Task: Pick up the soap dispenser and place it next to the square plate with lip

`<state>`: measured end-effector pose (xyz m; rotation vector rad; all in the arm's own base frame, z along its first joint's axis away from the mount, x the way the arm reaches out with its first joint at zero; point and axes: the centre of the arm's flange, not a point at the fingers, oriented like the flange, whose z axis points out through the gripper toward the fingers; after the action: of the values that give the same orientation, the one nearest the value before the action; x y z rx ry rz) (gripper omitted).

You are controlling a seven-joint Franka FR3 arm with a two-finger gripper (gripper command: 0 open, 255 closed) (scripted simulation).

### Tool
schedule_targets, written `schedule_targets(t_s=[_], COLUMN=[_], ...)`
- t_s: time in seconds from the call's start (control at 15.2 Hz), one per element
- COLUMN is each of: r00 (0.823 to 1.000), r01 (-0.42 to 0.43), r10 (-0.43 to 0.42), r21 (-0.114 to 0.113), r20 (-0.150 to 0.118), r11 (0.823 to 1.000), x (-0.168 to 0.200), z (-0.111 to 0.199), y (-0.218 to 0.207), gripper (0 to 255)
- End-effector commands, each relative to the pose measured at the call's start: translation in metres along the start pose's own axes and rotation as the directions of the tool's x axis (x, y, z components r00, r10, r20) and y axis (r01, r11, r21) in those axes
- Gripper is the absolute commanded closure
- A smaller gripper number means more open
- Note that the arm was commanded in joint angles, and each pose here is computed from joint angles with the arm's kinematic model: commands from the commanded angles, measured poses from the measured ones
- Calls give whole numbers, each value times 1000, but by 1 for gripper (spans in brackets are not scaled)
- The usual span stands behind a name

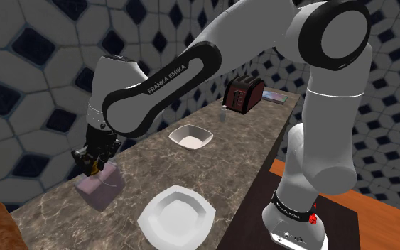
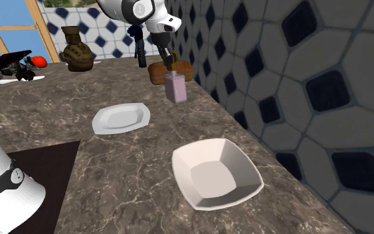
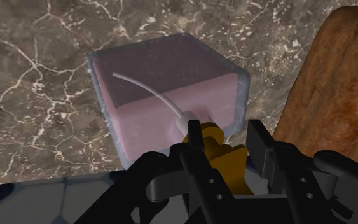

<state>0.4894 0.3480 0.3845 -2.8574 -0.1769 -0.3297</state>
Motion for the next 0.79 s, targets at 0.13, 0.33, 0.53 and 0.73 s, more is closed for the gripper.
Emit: schedule_targets(t_s=[0.13, 0.33, 0.53, 0.73], r00=[1000, 1000, 1000, 1000], r01=[0, 0, 0, 0], r10=[0, 0, 0, 0], r21=[0, 0, 0, 0], r20=[-1, -1, -1, -1], r11=[1000, 1000, 1000, 1000], x=[0, 0, 0, 0], z=[0, 0, 0, -40], y=[0, 0, 0, 0], gripper=[255, 0, 0, 0])
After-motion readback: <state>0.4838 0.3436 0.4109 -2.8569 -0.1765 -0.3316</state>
